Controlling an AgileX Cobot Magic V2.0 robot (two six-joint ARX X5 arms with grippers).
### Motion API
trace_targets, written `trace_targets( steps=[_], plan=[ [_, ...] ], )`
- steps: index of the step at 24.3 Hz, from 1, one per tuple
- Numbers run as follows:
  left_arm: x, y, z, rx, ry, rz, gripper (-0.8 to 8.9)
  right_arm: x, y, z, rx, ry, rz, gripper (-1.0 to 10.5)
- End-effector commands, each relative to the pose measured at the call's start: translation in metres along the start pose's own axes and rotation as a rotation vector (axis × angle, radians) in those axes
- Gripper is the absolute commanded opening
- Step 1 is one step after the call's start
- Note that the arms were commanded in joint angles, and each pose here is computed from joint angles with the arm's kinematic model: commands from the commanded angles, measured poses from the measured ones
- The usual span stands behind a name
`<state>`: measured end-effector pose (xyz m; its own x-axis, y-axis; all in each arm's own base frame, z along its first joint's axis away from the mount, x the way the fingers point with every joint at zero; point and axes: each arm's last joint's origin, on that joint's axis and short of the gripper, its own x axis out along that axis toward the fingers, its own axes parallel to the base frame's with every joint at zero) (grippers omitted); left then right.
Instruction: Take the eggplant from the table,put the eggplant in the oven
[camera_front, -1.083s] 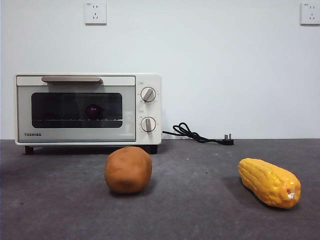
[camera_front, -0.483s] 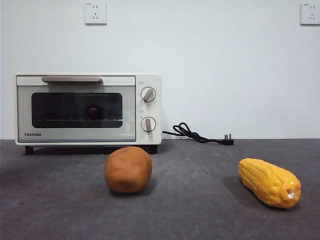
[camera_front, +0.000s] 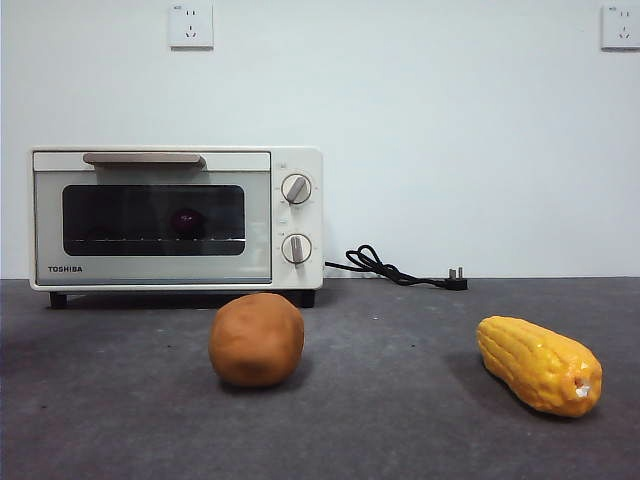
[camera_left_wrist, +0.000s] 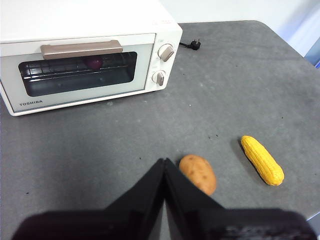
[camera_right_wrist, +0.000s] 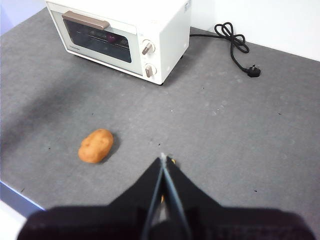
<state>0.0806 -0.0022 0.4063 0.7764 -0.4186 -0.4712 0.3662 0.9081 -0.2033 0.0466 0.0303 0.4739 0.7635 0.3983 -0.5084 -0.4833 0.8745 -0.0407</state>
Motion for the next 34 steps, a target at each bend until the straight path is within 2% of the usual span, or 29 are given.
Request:
trace_targets(
  steps=[1, 7, 12, 23, 30, 34],
  plan=[
    [0.001, 0.0, 0.0, 0.0, 0.005, -0.005, -0.04, 0.001, 0.0, -0.003, 0.005, 0.032, 0.002, -0.1],
    [0.002, 0.001, 0.0, -0.005, 0.008, -0.007, -0.04, 0.001, 0.0, -0.003, 0.005, 0.032, 0.002, -0.1],
    [0.002, 0.001, -0.001, -0.075, 0.013, -0.012, -0.04, 0.001, 0.0, -0.003, 0.005, 0.032, 0.002, -0.1],
    [0.002, 0.0, -0.004, -0.125, 0.048, -0.015, -0.04, 0.001, 0.0, -0.003, 0.005, 0.032, 0.001, -0.1],
    [-0.003, -0.003, 0.0, -0.003, -0.034, -0.007, -0.03, 0.001, 0.0, -0.003, 0.005, 0.032, 0.002, -0.1],
    [-0.011, -0.007, 0.003, 0.151, -0.114, 0.011, -0.03, 0.001, 0.0, -0.003, 0.005, 0.032, 0.001, -0.1]
  ],
)
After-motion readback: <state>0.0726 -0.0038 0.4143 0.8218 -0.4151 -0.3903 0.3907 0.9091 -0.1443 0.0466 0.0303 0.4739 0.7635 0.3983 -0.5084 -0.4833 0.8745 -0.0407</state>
